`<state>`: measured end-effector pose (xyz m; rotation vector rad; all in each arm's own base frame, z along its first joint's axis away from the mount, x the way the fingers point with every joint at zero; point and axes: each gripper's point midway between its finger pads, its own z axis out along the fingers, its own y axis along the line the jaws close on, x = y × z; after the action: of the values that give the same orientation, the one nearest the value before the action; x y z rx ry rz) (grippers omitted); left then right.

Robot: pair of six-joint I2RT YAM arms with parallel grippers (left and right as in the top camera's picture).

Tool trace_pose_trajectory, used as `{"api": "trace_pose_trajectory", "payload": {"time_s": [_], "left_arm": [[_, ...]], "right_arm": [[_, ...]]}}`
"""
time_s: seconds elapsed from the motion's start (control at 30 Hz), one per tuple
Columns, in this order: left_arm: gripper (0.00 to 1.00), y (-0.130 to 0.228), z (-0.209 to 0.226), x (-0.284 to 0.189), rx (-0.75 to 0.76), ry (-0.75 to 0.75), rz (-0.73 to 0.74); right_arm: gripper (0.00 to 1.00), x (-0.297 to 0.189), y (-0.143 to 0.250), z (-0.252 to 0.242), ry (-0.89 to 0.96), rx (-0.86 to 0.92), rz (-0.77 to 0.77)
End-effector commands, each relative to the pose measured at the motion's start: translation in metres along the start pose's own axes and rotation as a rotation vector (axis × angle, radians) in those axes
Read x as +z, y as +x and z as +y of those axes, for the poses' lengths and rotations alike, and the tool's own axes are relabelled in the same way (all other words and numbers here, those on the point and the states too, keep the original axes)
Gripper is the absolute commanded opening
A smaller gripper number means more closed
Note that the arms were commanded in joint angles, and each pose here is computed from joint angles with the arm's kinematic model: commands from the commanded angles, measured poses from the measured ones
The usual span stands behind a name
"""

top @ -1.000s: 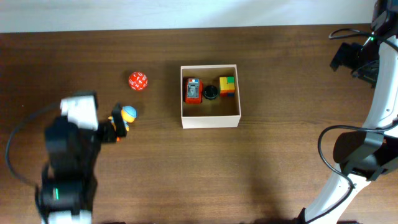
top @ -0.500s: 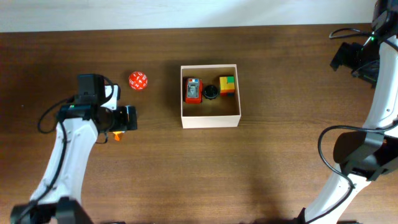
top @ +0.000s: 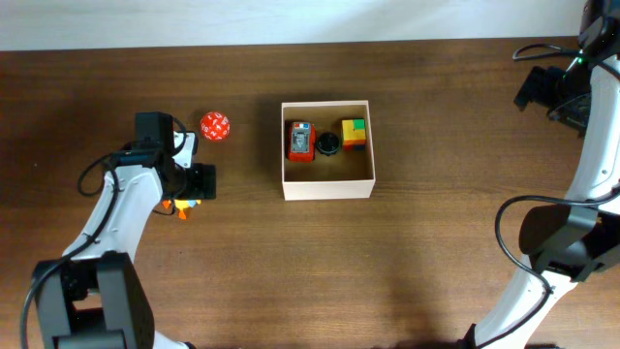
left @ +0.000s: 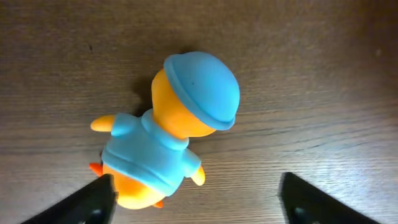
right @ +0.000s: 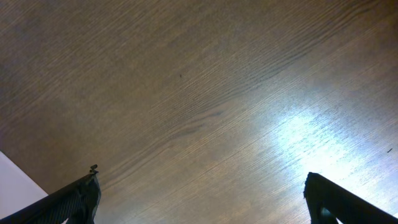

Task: Pack container
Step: 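Move the left gripper toward the yellow duck toy, then grasp the yellow duck toy with the left gripper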

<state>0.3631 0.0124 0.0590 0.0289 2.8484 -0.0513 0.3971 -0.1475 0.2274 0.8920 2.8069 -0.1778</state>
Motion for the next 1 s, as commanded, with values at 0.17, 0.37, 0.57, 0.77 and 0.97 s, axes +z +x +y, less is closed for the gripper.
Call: {"api": "trace_pose_trajectory", "payload": {"time_s": [0.17,0.37,0.57,0.77,0.97], "left_arm": [[0.63,0.008,0.002,0.022,0.026,0.013,0.069],[0.57,0.020,0.005,0.040,0.023,0.003,0.130],[0.57,0.025,0.016,0.048,0.022,-0.057,0.161],[0.34,0.025,0.018,0.048,0.023,-0.070,0.158],[0.02,0.025,0.018,0.048,0.023,-0.070,0.158]], "right_arm": [[0.99,-0.012,0.001,-0.004,0.004,0.016,-0.031],[0.99,-0.012,0.001,-0.004,0.004,0.016,-0.031],[0.99,-0.012,0.001,-0.004,0.004,0.016,-0.031],[0.99,-0.012,0.001,-0.004,0.004,0.016,-0.031],[0.99,-0.012,0.001,-0.004,0.004,0.016,-0.031]]}}
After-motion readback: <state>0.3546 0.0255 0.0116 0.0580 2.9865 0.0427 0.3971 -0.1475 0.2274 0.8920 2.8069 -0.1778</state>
